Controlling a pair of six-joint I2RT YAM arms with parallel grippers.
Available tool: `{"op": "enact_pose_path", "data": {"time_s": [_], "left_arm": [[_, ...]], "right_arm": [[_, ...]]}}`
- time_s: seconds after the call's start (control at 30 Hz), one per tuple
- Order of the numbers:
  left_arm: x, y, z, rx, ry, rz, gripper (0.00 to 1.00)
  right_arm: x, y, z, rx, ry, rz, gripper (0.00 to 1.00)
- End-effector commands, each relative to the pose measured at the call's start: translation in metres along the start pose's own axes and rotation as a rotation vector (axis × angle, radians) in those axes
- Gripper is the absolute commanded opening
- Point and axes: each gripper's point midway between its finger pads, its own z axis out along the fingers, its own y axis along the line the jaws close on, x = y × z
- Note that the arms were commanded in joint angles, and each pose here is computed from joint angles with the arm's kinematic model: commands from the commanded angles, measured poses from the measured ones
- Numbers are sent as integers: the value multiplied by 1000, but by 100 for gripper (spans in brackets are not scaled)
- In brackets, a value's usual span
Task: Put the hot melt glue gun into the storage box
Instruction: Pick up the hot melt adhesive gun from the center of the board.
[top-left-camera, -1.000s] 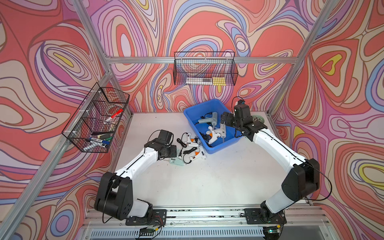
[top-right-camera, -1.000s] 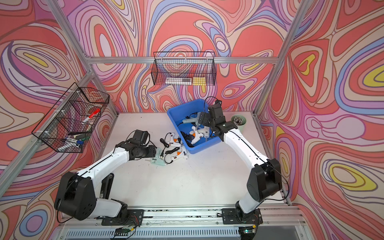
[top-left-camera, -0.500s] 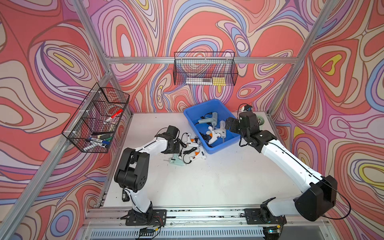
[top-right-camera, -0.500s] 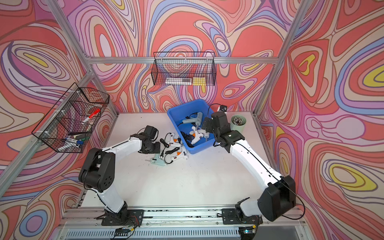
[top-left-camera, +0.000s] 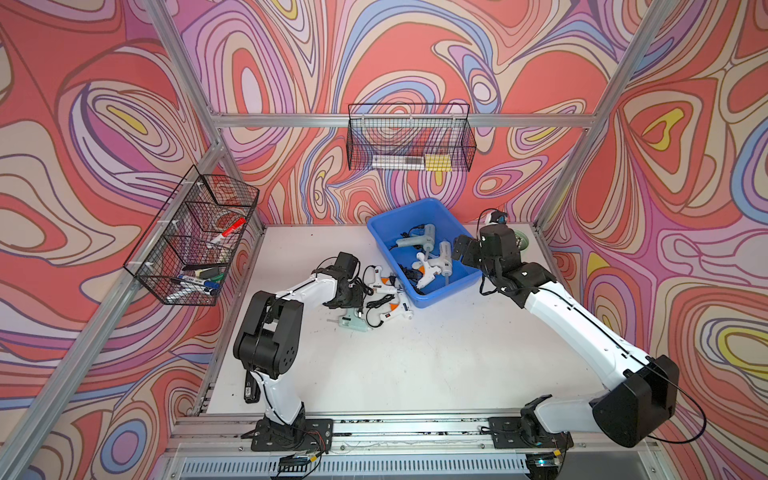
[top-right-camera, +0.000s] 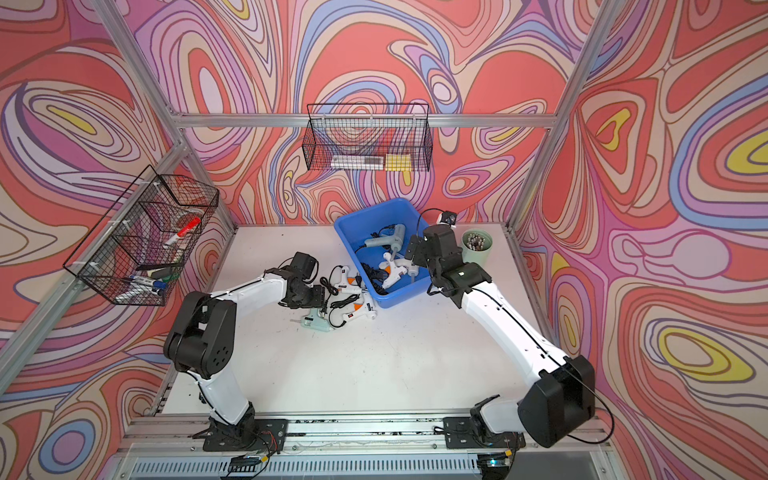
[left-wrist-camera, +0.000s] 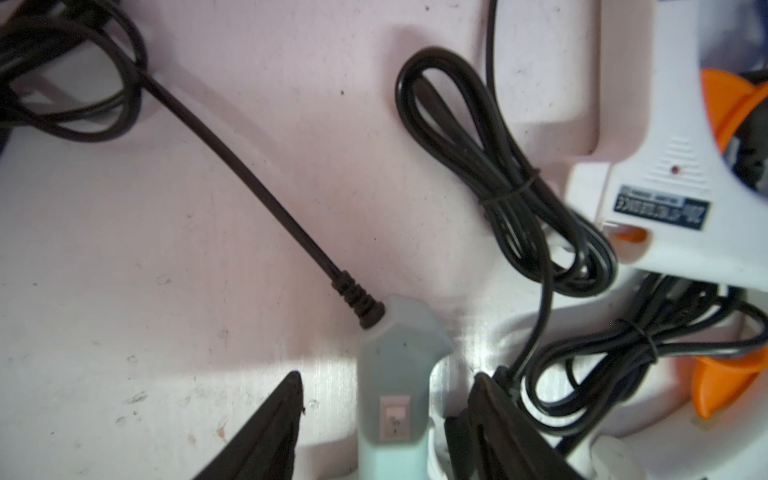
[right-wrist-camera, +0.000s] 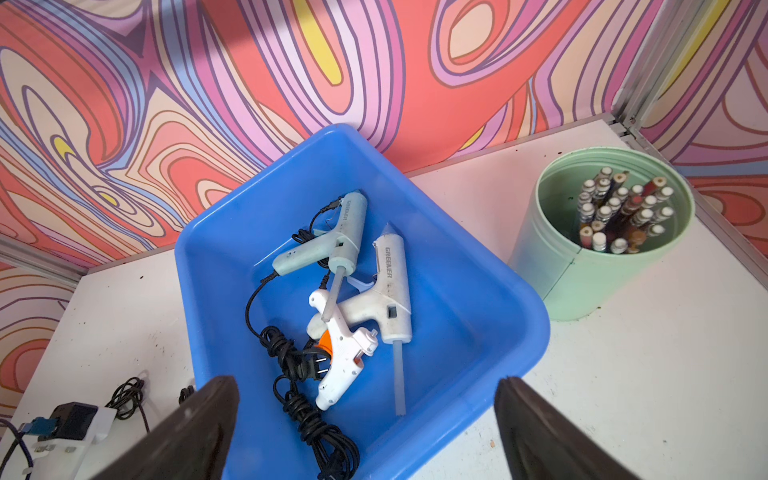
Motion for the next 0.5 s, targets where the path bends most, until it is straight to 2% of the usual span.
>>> {"op": "enact_pose_path", "data": {"time_s": [0.0,0.33,0.47], "left_arm": [[12,8,14,-33,44,14,67],[2,18,26,-111,51,-3,64],[0,18,31,-119,61,-12,54]], "right_arm": [[-1,0,-6,0,-16,4,98],[-3,3,-15,-14,-34,5,98],[-4,3,-19,-16,-42,5,98]]}}
